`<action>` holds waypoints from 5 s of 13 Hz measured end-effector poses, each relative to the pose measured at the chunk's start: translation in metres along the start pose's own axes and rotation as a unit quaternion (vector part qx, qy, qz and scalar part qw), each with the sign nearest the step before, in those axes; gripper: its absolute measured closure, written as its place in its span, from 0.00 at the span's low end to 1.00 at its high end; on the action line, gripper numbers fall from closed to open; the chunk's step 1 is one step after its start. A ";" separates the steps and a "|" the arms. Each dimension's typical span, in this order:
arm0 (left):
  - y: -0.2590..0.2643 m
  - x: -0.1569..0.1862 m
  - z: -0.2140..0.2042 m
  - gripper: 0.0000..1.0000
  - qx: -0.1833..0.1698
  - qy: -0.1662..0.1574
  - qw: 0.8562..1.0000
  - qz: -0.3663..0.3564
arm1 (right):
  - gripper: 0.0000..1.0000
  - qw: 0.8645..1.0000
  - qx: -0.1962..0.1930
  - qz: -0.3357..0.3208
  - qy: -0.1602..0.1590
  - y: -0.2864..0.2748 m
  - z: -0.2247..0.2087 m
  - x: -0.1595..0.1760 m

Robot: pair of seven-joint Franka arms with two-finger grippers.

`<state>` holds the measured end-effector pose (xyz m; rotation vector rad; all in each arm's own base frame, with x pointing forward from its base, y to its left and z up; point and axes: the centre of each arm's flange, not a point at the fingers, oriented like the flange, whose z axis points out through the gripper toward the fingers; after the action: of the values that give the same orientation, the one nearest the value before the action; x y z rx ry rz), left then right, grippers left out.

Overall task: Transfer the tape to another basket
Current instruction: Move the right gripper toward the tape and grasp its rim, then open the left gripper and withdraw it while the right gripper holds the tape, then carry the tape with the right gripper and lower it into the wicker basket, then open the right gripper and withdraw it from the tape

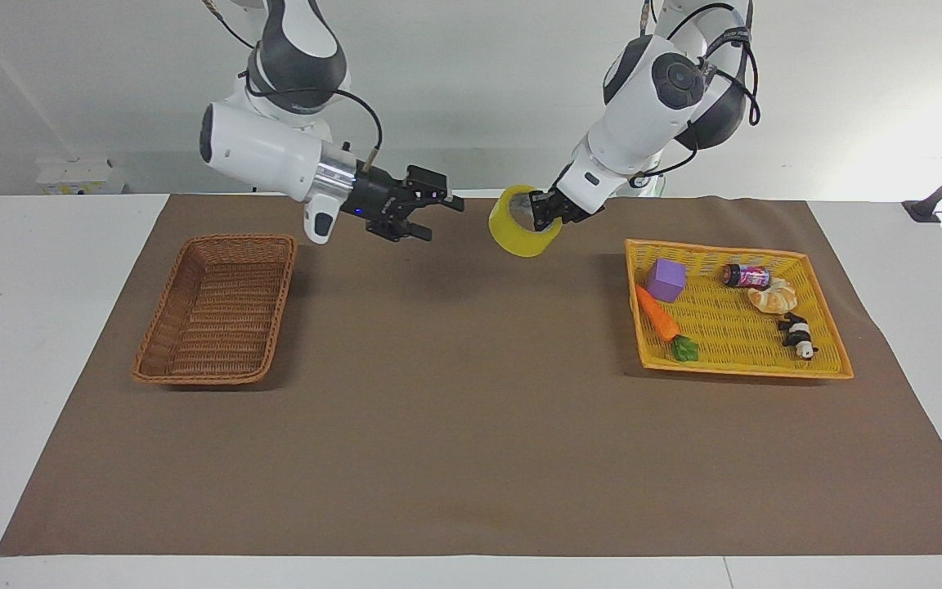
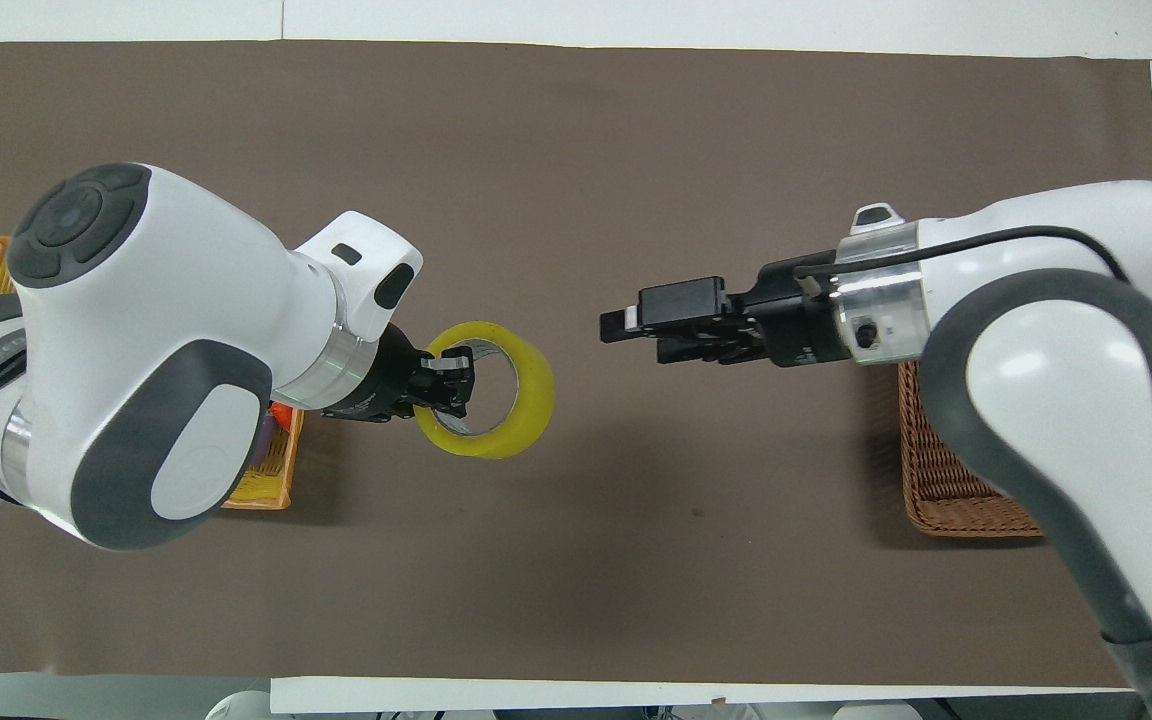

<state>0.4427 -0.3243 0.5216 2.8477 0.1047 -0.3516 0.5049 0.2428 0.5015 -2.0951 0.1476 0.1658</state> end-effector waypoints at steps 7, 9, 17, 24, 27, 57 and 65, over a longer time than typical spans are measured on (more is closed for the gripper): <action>-0.003 0.002 0.002 0.78 0.001 -0.002 1.000 -0.004 | 0.00 0.998 0.040 0.054 -0.002 0.011 0.056 -0.020; -0.003 0.002 0.002 0.78 0.001 -0.002 1.000 -0.004 | 0.00 0.998 0.039 0.052 -0.006 0.007 0.070 -0.029; -0.006 0.000 0.002 0.78 0.004 -0.006 1.000 -0.005 | 0.31 0.998 0.039 0.046 -0.002 0.013 0.066 -0.026; -0.007 -0.001 0.001 0.78 0.003 -0.008 1.000 -0.006 | 0.44 0.998 0.039 0.039 -0.002 0.014 0.066 -0.026; -0.007 -0.001 0.001 0.78 0.003 -0.008 1.000 -0.006 | 0.44 0.998 0.039 0.040 -0.003 0.014 0.066 -0.026; -0.320 0.066 -0.192 0.00 0.109 0.068 0.990 0.049 | 0.46 0.982 -0.114 -0.118 -0.089 0.363 -0.319 0.044; -0.269 0.096 -0.148 0.00 0.121 0.034 0.987 0.101 | 0.46 0.981 -0.127 -0.103 -0.102 0.388 -0.305 0.040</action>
<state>0.5415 -0.0218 0.5675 3.0742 -0.2272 -0.2379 0.4950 -0.2173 0.3183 -2.3135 -0.2253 0.2854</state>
